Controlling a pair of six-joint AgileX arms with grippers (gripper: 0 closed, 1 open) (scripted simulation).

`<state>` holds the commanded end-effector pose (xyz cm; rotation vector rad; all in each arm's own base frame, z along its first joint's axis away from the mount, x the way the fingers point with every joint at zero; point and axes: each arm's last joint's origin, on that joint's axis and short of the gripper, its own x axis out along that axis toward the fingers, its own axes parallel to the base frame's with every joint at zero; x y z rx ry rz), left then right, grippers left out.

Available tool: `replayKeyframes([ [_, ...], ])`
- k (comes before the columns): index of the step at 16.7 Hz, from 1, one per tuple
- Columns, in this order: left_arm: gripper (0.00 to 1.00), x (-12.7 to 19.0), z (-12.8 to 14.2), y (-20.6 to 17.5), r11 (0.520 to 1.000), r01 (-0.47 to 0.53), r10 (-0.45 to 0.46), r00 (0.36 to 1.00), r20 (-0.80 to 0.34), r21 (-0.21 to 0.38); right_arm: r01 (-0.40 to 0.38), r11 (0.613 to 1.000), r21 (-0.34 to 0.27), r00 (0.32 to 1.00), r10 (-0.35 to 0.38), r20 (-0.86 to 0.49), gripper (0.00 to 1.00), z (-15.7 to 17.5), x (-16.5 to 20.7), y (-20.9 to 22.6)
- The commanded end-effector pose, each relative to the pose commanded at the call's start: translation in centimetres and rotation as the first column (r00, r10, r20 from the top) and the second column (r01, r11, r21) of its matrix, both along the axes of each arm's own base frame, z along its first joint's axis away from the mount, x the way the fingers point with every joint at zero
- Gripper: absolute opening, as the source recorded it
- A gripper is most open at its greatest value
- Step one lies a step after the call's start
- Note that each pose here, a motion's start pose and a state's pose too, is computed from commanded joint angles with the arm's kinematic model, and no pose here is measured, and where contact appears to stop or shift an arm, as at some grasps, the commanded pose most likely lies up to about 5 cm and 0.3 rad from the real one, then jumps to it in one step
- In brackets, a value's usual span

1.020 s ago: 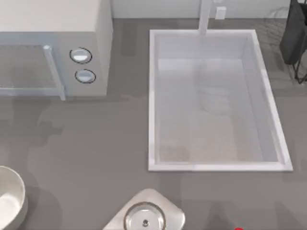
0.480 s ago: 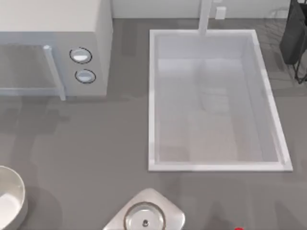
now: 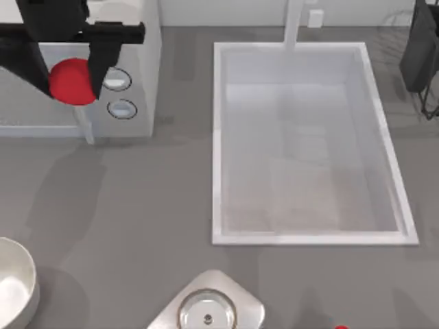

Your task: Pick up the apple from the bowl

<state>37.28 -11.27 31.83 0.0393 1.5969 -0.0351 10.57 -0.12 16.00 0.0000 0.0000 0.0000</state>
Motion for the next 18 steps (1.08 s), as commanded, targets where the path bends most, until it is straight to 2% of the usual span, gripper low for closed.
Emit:
replayKeyframes([
  [3, 0.0, 2.6, -3.3, -4.8, 1.0, -0.007, 0.007, 1.0, -0.002, 0.001, 0.0, 1.0, 0.0, 1.0, 0.0, 0.0, 1.0, 0.0, 0.0, 0.0],
  [5, 0.0, 3.5, -4.5, -6.4, 1.0, -0.02, 0.02, 1.0, 0.017, -0.002, 0.0, 1.0, 0.0, 1.0, 0.0, 0.0, 1.0, 0.0, 0.0, 0.0],
  [14, 0.0, 4.0, -5.6, -6.9, 1.0, -0.025, 0.025, 0.999, 0.027, -0.006, 0.0, 1.0, 0.0, 1.0, 0.0, 0.0, 1.0, 0.0, 0.0, 0.0],
  [18, 0.0, 4.2, -9.6, -7.4, 1.0, -0.018, 0.018, 0.999, 0.028, -0.008, 0.0, 1.0, 0.0, 1.0, 0.0, 0.0, 1.0, 0.0, 0.0, 0.0],
])
